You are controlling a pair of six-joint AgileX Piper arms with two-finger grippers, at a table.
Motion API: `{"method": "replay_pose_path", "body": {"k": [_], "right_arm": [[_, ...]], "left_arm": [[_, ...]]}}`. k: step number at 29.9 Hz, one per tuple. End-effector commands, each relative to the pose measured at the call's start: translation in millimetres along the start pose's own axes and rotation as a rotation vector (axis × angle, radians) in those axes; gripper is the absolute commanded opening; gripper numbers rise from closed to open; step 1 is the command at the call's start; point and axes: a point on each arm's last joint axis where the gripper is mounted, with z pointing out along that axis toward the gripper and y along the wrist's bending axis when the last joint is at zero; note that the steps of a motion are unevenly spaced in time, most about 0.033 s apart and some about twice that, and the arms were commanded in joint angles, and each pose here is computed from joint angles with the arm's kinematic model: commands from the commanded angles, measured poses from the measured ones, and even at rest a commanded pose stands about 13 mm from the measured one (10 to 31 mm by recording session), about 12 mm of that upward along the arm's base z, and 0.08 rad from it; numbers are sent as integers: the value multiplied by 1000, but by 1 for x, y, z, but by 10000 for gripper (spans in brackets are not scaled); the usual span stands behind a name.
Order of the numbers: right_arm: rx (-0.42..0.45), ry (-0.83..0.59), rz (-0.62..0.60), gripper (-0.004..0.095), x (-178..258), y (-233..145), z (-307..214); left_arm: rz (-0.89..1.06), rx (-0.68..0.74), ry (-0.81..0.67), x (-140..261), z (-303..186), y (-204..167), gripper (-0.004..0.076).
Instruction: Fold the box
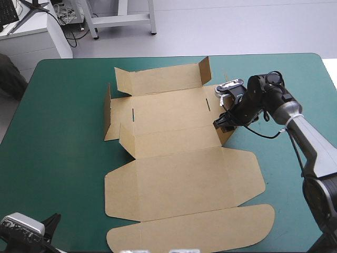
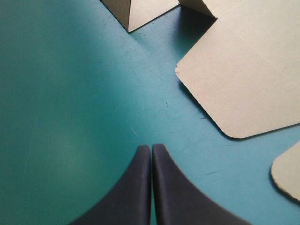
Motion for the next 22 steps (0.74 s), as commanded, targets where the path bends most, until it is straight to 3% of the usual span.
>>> {"method": "replay_pose_path", "body": {"k": [1,10,17,22], "right_arm": [[12,-50,-24,577,-9,1,-10],[4,3,-15,571,-13,-4,22],[6,-18,-12,376,-17,-5,29],[17,-43,-19,288,-23,-6,21]], "left_arm": [[-2,-19,-96,-8,-7,1,-10],[-2,-19,-96,-8,-7,1,-10],[-1,-21,-95,-8,-7,1,-10],[-1,-21,-95,-8,-7,1,-10]]}}
